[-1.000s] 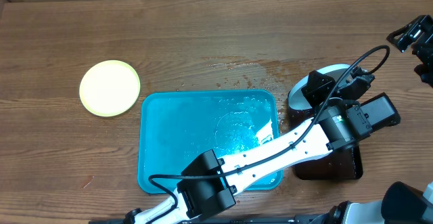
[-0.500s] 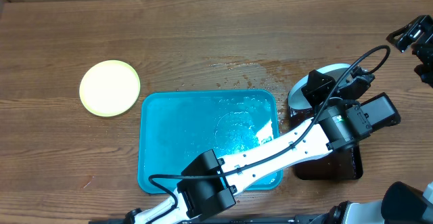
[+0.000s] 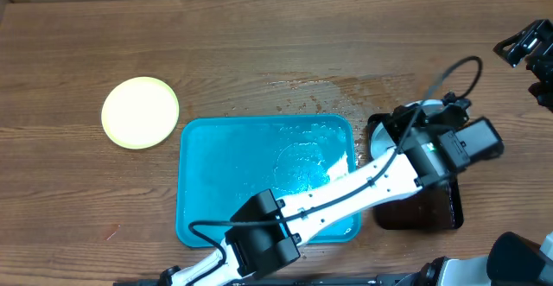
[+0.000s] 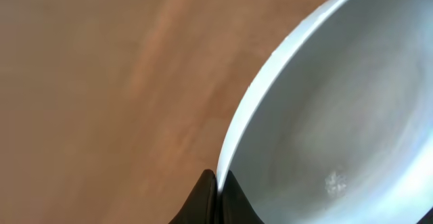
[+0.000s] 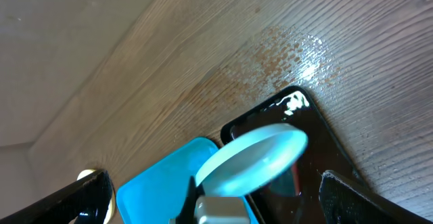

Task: Clean dirty plates on tray and stack at the side
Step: 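Lift the white plate with the left gripper and carry it right over the dark tray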

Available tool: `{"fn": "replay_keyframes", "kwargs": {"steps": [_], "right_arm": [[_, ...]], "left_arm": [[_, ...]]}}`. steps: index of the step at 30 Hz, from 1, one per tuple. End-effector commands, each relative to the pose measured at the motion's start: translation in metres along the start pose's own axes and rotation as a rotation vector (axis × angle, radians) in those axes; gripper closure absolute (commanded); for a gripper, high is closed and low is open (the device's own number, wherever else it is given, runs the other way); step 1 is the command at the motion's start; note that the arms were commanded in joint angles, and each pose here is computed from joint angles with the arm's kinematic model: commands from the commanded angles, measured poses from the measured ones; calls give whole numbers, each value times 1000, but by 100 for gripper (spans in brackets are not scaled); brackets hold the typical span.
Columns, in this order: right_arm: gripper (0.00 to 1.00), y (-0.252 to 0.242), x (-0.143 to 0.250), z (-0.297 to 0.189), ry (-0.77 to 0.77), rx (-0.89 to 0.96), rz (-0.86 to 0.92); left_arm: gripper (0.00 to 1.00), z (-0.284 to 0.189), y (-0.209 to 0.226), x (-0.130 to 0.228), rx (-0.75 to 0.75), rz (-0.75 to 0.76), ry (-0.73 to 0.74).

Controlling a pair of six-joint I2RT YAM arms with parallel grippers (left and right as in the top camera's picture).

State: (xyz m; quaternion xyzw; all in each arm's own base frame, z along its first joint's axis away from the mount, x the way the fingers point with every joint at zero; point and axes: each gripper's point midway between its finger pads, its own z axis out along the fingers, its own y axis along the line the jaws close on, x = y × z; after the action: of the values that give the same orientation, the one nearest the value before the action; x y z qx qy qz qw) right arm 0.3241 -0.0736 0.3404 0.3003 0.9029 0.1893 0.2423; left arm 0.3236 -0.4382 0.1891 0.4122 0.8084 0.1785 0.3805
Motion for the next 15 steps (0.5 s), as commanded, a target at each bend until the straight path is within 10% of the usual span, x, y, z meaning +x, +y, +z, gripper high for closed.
{"fn": "replay_keyframes", "kwargs": {"steps": [1, 6, 12, 15], "right_arm": [[0, 6, -4, -7, -25, -17, -19], [0, 6, -4, -7, -25, -17, -19], [0, 6, -4, -7, -25, -17, -19], [0, 6, -4, -7, -25, -17, -19]], "left_arm": [[96, 3, -15, -5, 184, -83, 1], [96, 1, 62, 1, -264, -165, -4], [96, 4, -22, 2, 258, 38, 16], [96, 4, -3, -1, 165, -88, 22]]}}
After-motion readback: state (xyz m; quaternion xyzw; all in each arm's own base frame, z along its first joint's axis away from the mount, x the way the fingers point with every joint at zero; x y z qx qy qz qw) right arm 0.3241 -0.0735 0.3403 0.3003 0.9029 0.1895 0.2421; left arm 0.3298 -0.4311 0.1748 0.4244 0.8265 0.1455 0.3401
